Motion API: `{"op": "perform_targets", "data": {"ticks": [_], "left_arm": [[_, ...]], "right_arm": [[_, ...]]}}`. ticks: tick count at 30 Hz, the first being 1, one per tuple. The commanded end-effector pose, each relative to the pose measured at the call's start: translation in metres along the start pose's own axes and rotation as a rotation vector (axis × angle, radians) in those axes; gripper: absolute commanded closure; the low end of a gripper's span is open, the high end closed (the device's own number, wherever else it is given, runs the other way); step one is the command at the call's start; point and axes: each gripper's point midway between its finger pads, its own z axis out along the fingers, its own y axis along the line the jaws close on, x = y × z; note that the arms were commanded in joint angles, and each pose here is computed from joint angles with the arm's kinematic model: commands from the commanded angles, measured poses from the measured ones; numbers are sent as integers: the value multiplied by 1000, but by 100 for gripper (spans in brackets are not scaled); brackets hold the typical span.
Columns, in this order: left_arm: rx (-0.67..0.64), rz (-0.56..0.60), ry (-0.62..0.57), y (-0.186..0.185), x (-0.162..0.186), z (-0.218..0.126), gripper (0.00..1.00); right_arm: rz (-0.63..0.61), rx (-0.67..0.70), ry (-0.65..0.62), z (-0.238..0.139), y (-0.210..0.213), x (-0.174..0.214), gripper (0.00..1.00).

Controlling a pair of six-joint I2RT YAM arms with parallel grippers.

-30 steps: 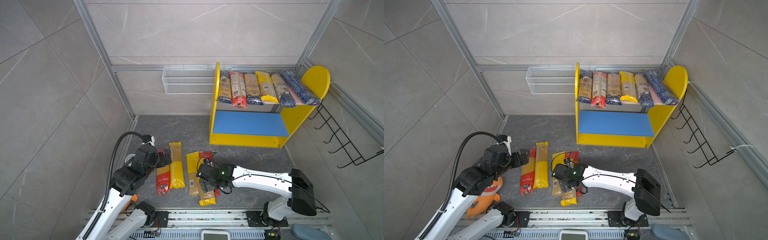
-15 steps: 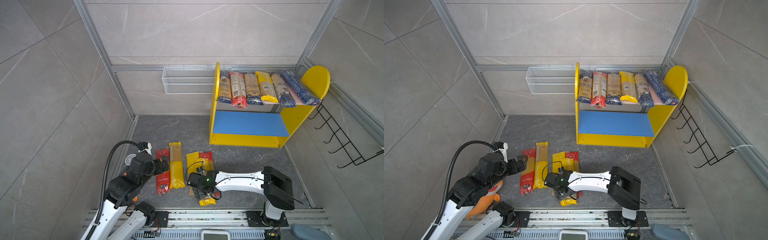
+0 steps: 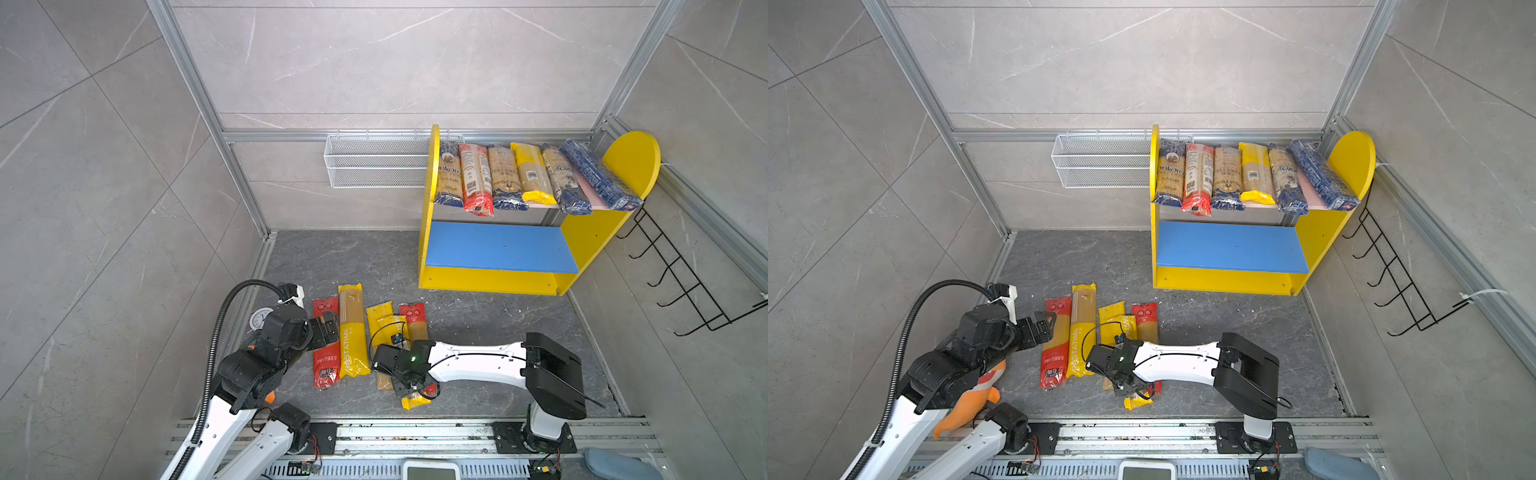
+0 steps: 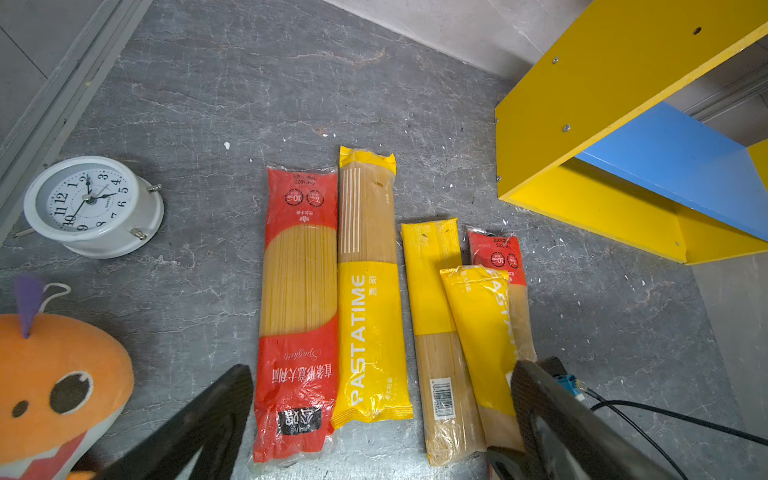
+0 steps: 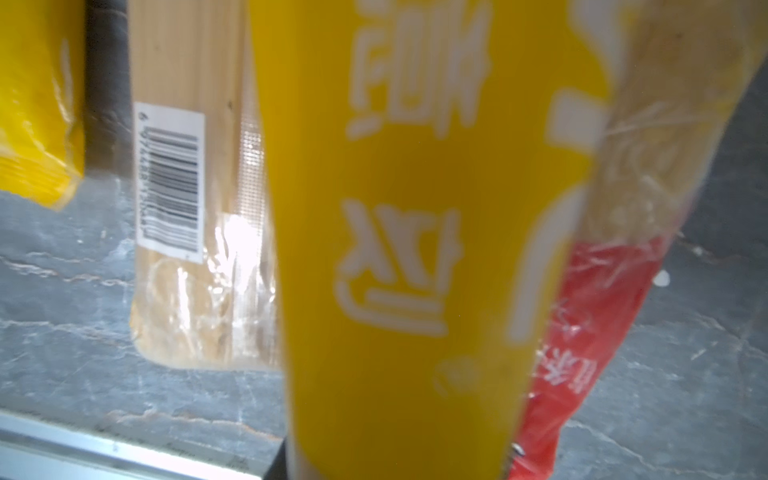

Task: Place and organize the pasta boxes and bags onto the shelf
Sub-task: 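Grasp the yellow PASTATIME pack nearest the shelf with the right gripper, then lift the yellow pack and carry it onto the blue lower shelf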

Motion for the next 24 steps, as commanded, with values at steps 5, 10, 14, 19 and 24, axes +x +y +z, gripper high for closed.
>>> {"op": "perform_targets", "data": {"ticks": [5,10,14,19,24], "left_arm": [[52,30,-60,-20,-29,-6,0],[62,43,-66,-27,-37,-4,0],[69,53,-72,-33,-44,-3,0],[74,59,-79,-38,-51,-1,0],[85,69,-89,-44,-59,0,0]], "right_arm": [[107,-140,-119,-44,-13,-20,100],[178,-266,-200,-69,-28,-31,100],[225,-315,-240,-84,-46,-40,100],[286,-340,-290,-96,-72,-51,100],[313,-309,-368,-111,-103,-71,100]]}}
